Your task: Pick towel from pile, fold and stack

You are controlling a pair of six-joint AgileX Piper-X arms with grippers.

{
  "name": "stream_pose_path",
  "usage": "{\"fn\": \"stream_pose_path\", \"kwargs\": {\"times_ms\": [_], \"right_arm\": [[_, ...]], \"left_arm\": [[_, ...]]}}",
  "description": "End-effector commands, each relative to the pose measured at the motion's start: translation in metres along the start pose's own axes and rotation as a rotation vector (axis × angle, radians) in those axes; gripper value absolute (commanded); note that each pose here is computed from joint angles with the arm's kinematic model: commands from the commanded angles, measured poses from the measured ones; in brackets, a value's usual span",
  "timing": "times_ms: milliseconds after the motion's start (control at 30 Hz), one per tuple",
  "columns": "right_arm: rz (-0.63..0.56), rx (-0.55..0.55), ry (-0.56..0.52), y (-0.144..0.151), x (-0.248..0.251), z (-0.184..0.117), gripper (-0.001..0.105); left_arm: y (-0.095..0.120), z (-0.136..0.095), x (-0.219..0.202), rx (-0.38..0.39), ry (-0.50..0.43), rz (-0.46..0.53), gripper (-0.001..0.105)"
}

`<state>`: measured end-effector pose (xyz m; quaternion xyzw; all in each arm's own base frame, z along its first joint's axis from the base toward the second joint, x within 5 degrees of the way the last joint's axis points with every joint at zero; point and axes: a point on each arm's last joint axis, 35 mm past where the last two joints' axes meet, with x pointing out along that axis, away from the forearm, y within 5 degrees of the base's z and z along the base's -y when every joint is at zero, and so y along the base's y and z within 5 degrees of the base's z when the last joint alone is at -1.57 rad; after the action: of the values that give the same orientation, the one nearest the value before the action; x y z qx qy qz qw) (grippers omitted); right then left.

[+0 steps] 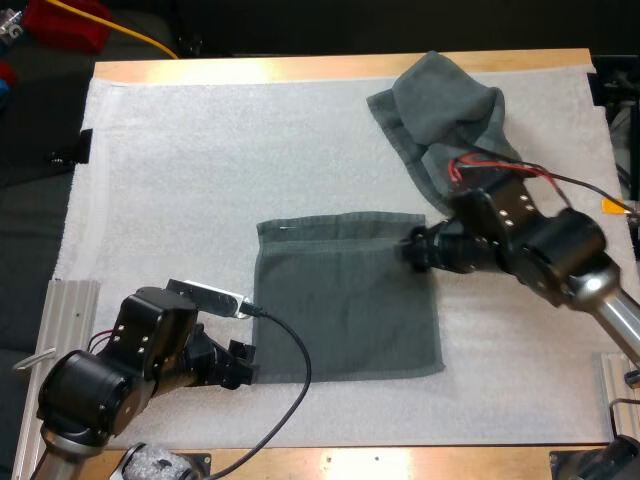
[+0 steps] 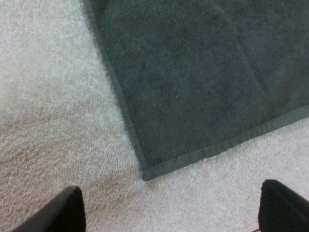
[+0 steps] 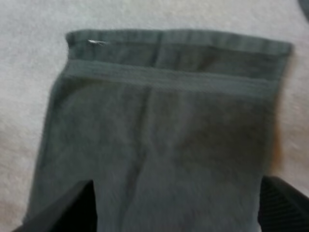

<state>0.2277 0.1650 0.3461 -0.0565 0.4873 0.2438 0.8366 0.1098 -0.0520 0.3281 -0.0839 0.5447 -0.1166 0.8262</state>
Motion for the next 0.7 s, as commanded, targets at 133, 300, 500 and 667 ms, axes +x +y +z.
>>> {"fn": "stream_pose_path", "kwargs": {"times_ms": [133, 300, 500, 667], "right_arm": [[-0.03, -0.013, -0.013, -0.001, -0.034, -0.013, 0.067], [-0.046, -0.003, -0.025, -0.003, -0.057, -0.026, 0.067], [-0.049, 0.049, -0.007, -0.009, -0.057, -0.058, 0.067], [-0.038, 0.098, 0.03, -0.016, -0.045, -0.093, 0.067]], "left_arm": [[-0.003, -0.004, -0.003, 0.002, 0.031, -0.084, 0.07], [-0.002, -0.005, -0.003, 0.003, 0.042, -0.081, 0.07], [-0.001, -0.008, -0.004, -0.002, 0.069, -0.07, 0.07], [-0.001, -0.009, -0.004, -0.003, 0.073, -0.068, 0.07]]}}
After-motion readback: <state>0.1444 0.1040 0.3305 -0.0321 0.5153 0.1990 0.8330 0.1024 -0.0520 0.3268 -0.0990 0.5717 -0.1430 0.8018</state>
